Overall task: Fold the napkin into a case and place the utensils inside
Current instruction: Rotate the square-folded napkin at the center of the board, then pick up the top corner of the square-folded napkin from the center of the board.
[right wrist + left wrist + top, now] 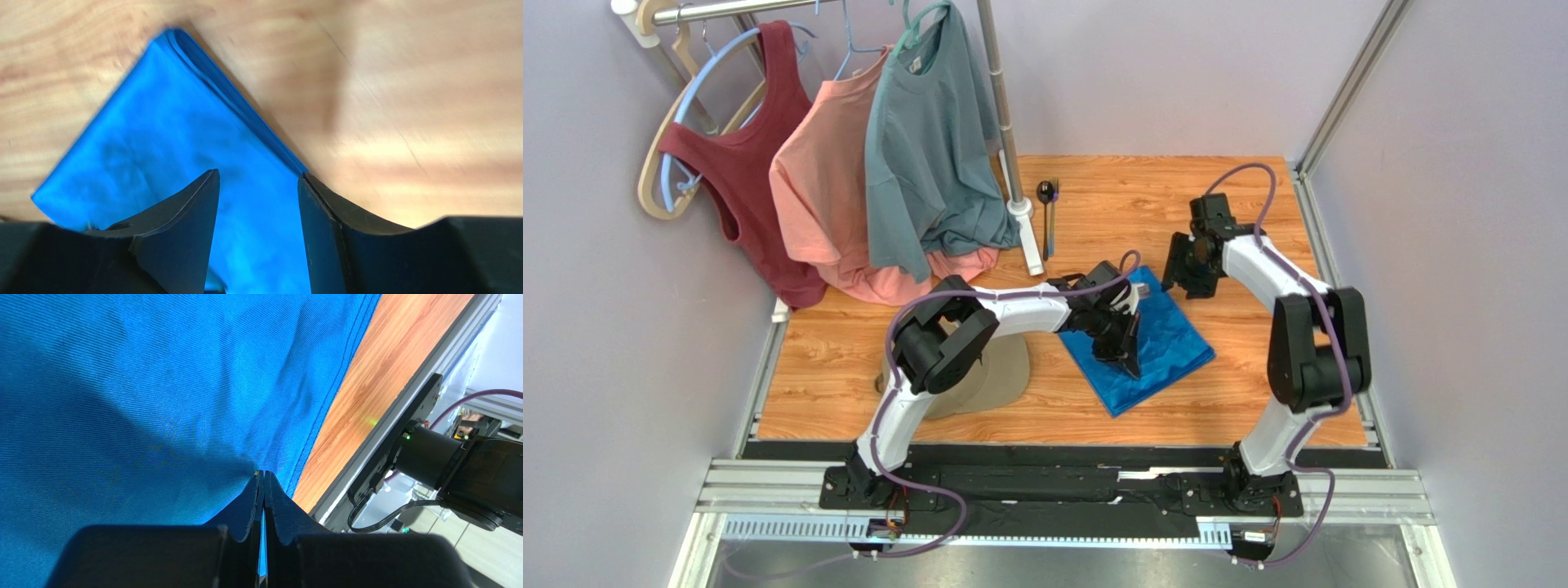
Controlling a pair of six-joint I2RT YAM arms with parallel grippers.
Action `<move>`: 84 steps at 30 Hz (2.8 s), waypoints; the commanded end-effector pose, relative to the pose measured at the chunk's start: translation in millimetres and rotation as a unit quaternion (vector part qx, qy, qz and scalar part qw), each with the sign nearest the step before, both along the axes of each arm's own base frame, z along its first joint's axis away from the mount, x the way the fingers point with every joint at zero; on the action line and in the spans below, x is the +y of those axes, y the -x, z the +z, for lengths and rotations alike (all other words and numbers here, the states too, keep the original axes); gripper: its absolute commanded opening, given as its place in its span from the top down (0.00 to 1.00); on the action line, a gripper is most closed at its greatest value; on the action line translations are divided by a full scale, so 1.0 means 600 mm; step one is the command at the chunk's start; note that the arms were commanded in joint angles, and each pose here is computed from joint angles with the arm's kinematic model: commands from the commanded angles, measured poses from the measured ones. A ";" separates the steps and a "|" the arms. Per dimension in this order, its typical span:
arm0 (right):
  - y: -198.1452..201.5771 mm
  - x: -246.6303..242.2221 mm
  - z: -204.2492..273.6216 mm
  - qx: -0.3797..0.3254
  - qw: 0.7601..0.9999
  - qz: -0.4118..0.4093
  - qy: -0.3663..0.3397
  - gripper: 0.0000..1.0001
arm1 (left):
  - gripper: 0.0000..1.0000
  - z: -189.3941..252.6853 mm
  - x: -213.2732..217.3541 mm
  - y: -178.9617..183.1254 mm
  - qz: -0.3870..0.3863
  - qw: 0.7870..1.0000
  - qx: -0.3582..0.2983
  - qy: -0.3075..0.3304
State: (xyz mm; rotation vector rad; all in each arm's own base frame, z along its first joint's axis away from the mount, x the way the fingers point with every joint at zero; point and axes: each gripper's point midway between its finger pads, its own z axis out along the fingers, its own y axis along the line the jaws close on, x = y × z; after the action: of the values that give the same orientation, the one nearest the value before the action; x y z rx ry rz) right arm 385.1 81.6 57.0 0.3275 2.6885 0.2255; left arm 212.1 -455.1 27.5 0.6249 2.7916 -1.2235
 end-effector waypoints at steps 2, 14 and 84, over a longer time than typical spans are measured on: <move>0.098 -0.057 0.043 0.008 0.999 -0.042 0.006 0.52 | 0.94 0.091 -0.013 -0.030 0.019 0.998 -0.029 0.052; 0.161 -0.102 -0.019 0.059 0.995 -0.074 -0.014 0.69 | 0.94 0.100 -0.006 -0.038 0.015 0.998 -0.037 0.054; 0.156 -0.082 0.113 -0.047 0.997 -0.055 -0.041 1.00 | 0.90 0.093 0.004 -0.109 0.045 0.995 -0.085 0.016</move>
State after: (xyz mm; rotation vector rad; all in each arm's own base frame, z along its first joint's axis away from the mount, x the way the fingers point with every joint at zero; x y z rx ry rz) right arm 272.5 0.2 96.5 0.6015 2.6263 0.1177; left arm 257.1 -493.1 27.3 0.5659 2.7394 -1.1821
